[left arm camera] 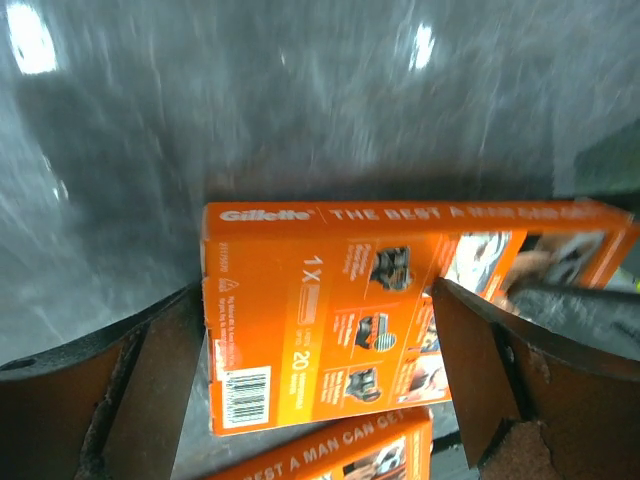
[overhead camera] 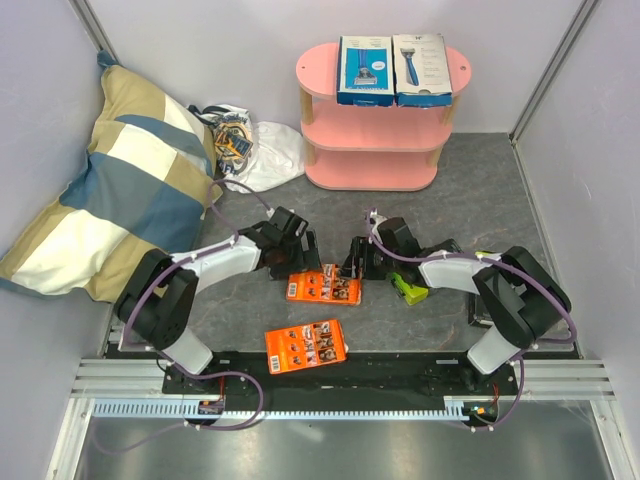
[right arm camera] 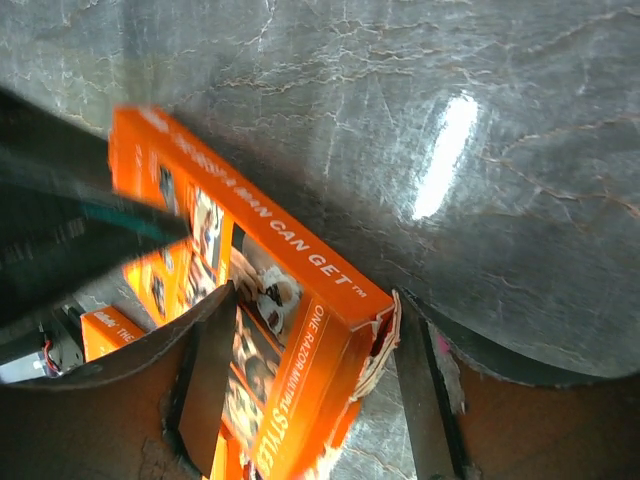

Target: Place and organize the shaving razors onto the shelf

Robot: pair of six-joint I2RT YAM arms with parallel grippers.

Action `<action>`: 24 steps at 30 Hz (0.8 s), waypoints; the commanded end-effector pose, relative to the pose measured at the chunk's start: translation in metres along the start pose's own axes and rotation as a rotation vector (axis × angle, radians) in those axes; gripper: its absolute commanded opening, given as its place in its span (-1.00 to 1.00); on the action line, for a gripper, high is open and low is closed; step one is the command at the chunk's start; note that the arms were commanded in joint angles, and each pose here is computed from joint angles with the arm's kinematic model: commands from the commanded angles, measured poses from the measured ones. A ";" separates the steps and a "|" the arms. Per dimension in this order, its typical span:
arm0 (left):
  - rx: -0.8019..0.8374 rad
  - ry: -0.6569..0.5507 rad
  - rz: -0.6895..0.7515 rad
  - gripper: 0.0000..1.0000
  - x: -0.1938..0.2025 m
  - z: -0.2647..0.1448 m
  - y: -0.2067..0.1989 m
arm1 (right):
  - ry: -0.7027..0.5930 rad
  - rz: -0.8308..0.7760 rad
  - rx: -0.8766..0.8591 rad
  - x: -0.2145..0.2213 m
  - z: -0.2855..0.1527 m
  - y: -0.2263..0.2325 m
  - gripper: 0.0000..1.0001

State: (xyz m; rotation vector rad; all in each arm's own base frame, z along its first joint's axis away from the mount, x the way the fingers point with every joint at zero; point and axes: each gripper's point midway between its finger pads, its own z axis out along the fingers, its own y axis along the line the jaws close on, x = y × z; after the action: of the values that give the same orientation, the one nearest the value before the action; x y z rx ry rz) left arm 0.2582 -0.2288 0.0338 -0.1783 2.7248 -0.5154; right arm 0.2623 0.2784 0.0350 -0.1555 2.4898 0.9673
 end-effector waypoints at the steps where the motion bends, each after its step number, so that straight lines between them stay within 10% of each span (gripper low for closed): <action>1: 0.164 -0.234 0.059 0.94 -0.090 -0.007 -0.053 | 0.168 0.002 -0.033 0.054 -0.008 -0.001 0.33; 16: 0.385 -0.170 0.168 0.91 -0.100 -0.005 -0.095 | 0.102 0.105 -0.298 0.058 -0.008 0.033 0.25; 24: 0.395 -0.170 0.183 0.90 -0.099 -0.009 -0.094 | 0.013 0.163 -0.350 0.049 -0.003 0.036 -0.31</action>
State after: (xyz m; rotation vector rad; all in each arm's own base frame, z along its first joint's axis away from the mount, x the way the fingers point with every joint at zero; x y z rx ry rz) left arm 0.3446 -0.2871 0.0907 0.0369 2.4687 -0.8844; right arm 0.1993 0.3021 0.0293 -0.1105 2.4421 1.4394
